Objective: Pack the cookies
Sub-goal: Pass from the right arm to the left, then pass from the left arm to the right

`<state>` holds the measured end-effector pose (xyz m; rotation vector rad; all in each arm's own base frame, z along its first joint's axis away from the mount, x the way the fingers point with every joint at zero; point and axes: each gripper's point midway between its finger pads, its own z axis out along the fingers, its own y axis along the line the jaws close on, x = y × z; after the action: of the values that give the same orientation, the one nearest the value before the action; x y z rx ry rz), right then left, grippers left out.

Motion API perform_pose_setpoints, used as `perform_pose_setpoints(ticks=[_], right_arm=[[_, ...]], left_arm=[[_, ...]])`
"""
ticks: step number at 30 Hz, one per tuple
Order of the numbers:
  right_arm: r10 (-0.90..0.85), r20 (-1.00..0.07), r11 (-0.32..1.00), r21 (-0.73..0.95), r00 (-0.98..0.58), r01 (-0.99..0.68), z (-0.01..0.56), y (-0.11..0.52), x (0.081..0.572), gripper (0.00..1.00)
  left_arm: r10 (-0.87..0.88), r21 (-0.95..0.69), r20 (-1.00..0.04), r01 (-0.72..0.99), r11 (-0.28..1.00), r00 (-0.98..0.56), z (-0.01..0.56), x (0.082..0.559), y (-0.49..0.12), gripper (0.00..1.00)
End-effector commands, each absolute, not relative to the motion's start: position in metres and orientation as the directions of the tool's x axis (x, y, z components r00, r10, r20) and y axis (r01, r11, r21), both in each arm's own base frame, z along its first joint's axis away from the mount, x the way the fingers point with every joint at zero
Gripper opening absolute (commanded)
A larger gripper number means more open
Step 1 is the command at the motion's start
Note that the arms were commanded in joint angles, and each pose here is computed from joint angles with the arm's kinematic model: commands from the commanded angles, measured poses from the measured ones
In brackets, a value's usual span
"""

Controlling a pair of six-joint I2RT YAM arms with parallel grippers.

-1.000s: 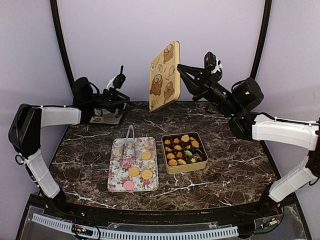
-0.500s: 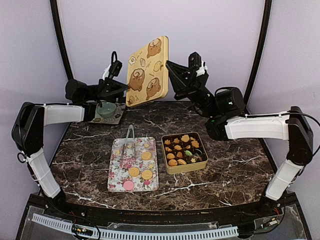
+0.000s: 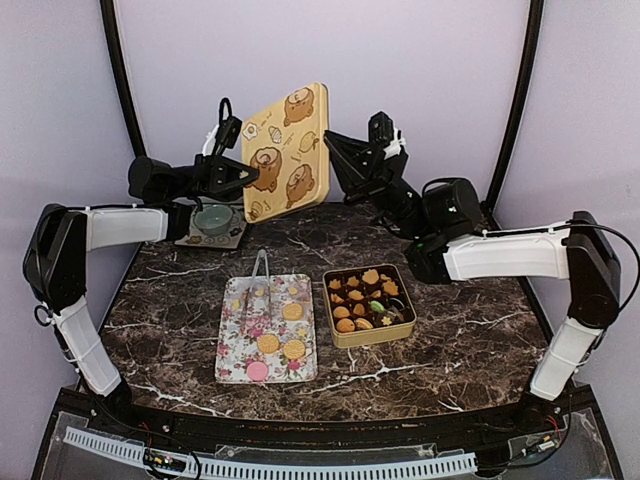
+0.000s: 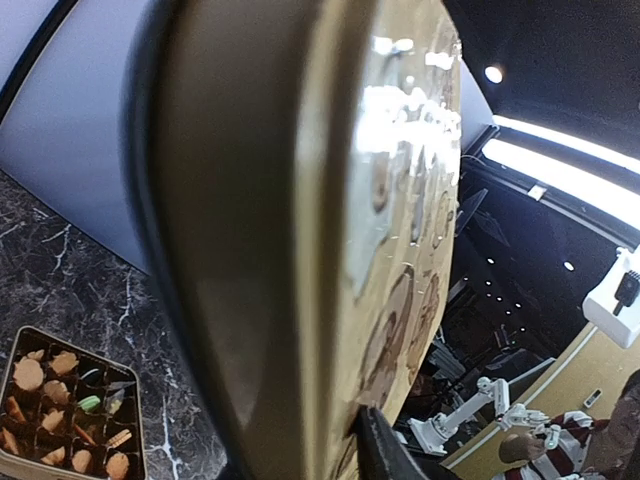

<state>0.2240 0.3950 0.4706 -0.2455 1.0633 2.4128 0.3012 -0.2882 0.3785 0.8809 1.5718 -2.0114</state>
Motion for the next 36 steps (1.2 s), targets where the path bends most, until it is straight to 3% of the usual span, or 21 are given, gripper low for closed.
perform_pose_setpoints(ticks=[1,3,7,11,13,15,20,28,32,36], right_arm=[[0.364,-0.403,-0.584,0.604,-0.840,-0.543,0.487,0.387,0.208,0.02],[0.364,-0.413,-0.548,0.629,-0.835,-0.551,0.484,0.388,0.210,0.11],[0.366,-0.434,-0.441,0.698,-0.823,-0.564,0.464,0.384,0.221,0.50],[0.377,-0.511,-0.267,0.738,-0.772,-0.619,0.450,0.369,0.236,0.63],[0.332,-0.598,-0.123,0.739,-0.730,-0.662,0.439,0.370,0.245,0.69],[0.282,-0.668,-0.064,0.703,-0.688,-0.709,0.439,0.367,0.244,0.73],[0.166,-0.731,0.092,0.679,-0.662,-0.728,0.427,0.372,0.258,0.72],[0.056,-0.713,0.143,0.698,-0.698,-0.702,0.410,0.391,0.260,0.61],[0.050,-0.699,0.133,0.712,-0.713,-0.689,0.396,0.400,0.249,0.54],[0.070,-0.692,0.135,0.720,-0.718,-0.681,0.382,0.402,0.245,0.37]], left_arm=[[0.037,-0.603,-0.784,0.745,-0.285,-0.620,0.400,0.279,-0.282,0.18],[0.038,-0.601,-0.786,0.747,-0.284,-0.617,0.401,0.277,-0.282,0.01],[0.047,-0.598,-0.789,0.749,-0.284,-0.613,0.403,0.273,-0.281,0.00],[0.059,-0.606,-0.785,0.745,-0.281,-0.616,0.404,0.271,-0.280,0.00],[0.068,-0.614,-0.780,0.739,-0.277,-0.622,0.402,0.270,-0.280,0.00],[0.073,-0.619,-0.777,0.736,-0.274,-0.626,0.401,0.268,-0.280,0.00],[0.088,-0.642,-0.759,0.719,-0.267,-0.645,0.392,0.267,-0.281,0.00],[0.096,-0.598,-0.798,0.763,-0.248,-0.594,0.381,0.273,-0.285,0.00],[0.043,-0.575,-0.818,0.812,-0.100,-0.574,0.373,0.299,-0.289,0.03],[0.048,-0.629,-0.776,0.777,0.001,-0.628,0.361,0.313,-0.288,0.09]])
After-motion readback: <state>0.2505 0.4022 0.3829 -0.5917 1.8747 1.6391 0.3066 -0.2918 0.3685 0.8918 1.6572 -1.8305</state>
